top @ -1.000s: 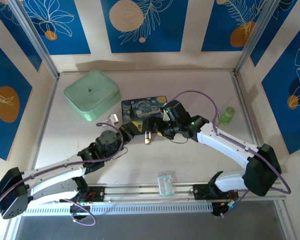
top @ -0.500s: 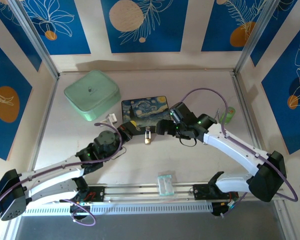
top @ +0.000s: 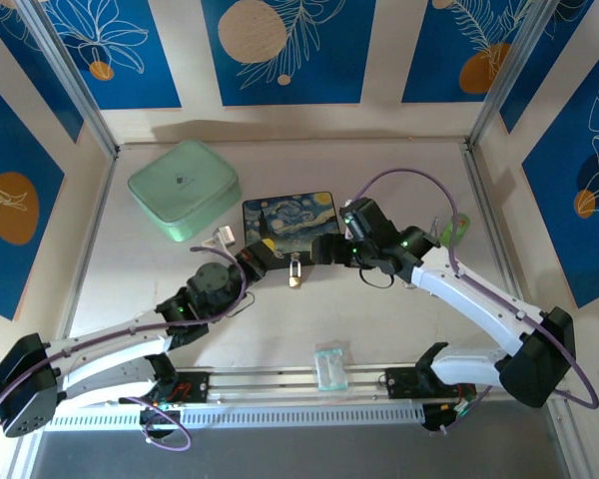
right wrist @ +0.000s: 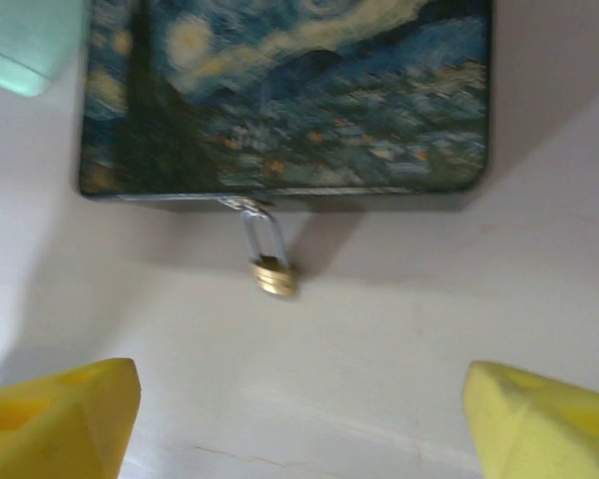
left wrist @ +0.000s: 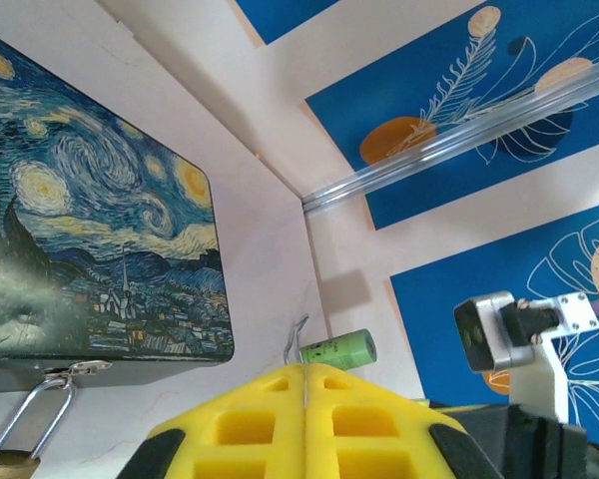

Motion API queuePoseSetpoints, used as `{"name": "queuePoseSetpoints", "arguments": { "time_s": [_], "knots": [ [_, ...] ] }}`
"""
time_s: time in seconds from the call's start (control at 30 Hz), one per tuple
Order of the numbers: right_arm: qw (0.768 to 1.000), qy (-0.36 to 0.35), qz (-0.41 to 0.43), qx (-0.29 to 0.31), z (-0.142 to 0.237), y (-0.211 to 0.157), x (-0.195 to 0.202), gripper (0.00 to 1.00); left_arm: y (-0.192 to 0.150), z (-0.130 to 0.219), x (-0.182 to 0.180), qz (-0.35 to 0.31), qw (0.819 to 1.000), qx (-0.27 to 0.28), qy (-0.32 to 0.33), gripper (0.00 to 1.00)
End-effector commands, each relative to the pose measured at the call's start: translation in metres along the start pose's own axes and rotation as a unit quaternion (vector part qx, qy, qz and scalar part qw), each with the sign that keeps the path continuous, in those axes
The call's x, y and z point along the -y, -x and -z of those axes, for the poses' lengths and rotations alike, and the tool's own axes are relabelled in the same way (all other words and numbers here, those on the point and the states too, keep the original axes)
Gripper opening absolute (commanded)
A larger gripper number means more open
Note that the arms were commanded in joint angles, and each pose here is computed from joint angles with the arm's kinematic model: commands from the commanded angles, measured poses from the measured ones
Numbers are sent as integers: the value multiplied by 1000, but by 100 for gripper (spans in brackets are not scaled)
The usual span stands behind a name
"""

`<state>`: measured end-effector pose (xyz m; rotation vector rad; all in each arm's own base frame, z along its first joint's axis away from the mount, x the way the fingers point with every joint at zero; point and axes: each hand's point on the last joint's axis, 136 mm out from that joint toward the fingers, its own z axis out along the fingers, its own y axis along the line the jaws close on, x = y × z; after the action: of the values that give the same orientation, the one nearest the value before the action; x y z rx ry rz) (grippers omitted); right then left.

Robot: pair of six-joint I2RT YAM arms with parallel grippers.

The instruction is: Unlock the padlock with the key

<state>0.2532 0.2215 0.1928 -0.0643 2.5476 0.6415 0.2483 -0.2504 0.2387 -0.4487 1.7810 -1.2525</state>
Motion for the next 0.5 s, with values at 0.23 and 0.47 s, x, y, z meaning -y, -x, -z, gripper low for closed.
{"name": "queuePoseSetpoints", "arguments": {
  "time_s": [0.23, 0.47],
  "knots": [
    [920, 384, -81, 21, 30, 15, -100, 86, 6, 6, 15, 5, 998, 17, -59, 0],
    [879, 459, -129, 9, 22, 13, -133, 67, 8, 8, 22, 21, 995, 27, -90, 0]
  ]
}}
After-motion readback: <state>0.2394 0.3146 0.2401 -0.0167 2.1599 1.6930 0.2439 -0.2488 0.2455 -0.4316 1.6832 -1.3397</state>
